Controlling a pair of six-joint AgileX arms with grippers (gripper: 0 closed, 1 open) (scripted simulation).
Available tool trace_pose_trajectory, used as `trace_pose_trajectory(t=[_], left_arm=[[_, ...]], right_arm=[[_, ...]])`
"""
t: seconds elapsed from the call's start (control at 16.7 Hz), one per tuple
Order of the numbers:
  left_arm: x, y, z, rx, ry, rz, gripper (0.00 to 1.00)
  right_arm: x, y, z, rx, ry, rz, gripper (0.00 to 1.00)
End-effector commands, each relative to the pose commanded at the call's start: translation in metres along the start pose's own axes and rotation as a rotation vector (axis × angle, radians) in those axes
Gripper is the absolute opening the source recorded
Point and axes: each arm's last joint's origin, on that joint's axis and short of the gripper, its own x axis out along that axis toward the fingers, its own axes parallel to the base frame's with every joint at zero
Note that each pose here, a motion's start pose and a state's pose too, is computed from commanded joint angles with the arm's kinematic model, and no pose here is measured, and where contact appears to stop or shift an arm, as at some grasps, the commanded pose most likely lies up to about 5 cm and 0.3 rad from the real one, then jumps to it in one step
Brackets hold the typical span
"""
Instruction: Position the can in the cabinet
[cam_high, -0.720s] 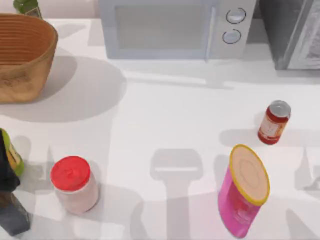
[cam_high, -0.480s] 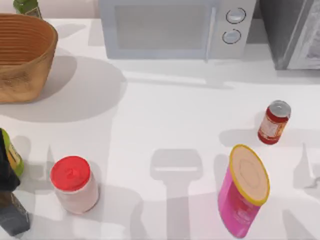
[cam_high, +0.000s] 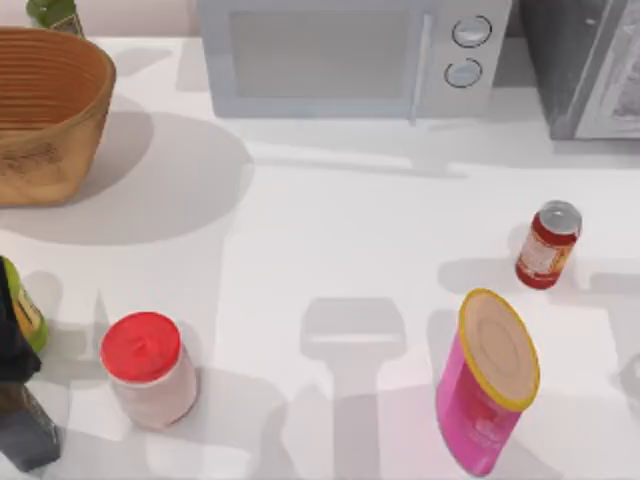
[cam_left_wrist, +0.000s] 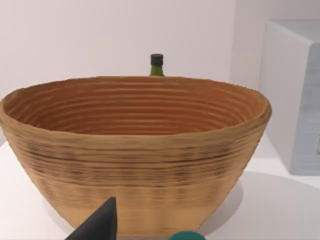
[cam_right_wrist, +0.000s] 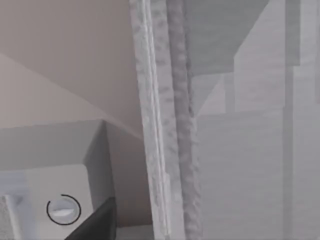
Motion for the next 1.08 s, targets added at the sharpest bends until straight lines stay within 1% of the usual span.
trace_pose_trajectory(t=[0.12,0.18,0.36,0.54,0.72,0.9,1.08], left_arm=[[0.0,0.0,0.0,0.0,0.0,0.0,1.0],[0.0,0.0,0.0,0.0,0.0,0.0,1.0],[0.0,0.0,0.0,0.0,0.0,0.0,1.0],[0.0,0.0,0.0,0.0,0.0,0.0,1.0],[0.0,0.0,0.0,0.0,0.0,0.0,1.0],[0.0,0.0,0.0,0.0,0.0,0.0,1.0],[0.0,0.0,0.0,0.0,0.0,0.0,1.0]], right_arm=[[0.023,0.018,-0.005,0.028,0.006,-0.012,1.0],[0.035,0.028,-0.015,0.031,0.03,-0.017,1.0],[0.057,0.056,-0.067,-0.003,0.148,-0.025,1.0],[0.055,0.07,-0.121,-0.053,0.243,-0.019,1.0],[0.044,0.073,-0.159,-0.081,0.294,-0.009,1.0],[0.034,0.073,-0.18,-0.091,0.323,0.009,1.0],[0.029,0.073,-0.189,-0.093,0.334,0.029,1.0]])
